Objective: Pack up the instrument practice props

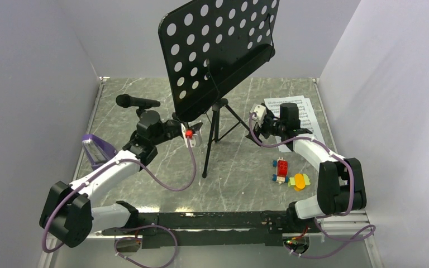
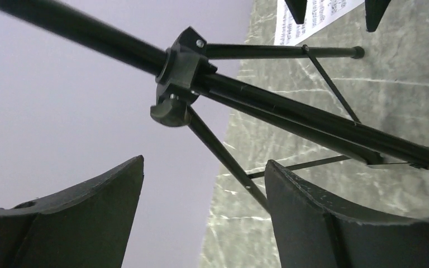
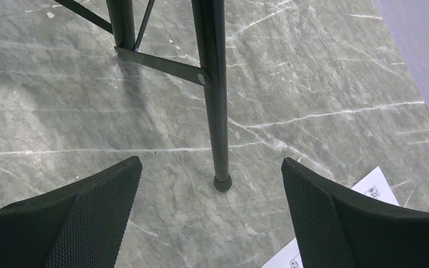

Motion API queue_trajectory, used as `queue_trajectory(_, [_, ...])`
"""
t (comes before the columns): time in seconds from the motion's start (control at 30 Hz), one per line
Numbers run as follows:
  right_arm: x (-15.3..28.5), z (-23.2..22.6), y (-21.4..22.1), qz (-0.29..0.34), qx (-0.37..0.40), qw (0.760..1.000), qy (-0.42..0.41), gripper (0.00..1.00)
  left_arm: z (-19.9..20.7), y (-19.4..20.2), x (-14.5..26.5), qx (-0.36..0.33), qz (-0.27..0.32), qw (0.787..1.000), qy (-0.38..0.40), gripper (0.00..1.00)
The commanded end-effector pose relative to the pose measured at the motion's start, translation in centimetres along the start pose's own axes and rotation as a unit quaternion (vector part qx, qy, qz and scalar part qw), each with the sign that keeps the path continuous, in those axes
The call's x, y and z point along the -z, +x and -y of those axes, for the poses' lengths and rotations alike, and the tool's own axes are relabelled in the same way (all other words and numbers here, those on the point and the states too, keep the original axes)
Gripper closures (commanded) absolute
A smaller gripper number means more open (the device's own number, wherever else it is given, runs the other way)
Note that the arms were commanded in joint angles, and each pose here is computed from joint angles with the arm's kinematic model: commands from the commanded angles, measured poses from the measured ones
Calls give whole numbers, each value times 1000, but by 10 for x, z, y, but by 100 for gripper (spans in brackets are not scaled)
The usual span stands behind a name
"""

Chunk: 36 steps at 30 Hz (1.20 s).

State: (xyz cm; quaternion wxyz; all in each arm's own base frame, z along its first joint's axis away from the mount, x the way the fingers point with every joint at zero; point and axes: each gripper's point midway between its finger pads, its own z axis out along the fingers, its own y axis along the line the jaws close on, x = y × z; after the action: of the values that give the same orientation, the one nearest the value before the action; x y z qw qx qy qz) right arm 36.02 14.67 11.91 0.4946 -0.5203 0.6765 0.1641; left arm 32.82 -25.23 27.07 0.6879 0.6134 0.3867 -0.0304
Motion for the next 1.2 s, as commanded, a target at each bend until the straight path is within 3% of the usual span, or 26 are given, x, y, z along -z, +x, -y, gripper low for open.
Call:
queue_trajectory(0.0, [4,9,-21,28,13,1000,7,2,-23,-31,-1,-146,42,988,-38,16])
queue_trajectory(0.43, [4,6,-16,26,10,1000,8,2,-17,-41,-21,-207,79,975,0,16])
queue_trajectory(0.9, [4,5,-11,21,5,1000,12,2,-4,-19,-35,-174,54,982,46,18])
queue_trajectory(1.17, [4,10,-11,19,4,1000,13,2,2,-11,-36,-119,38,991,54,20])
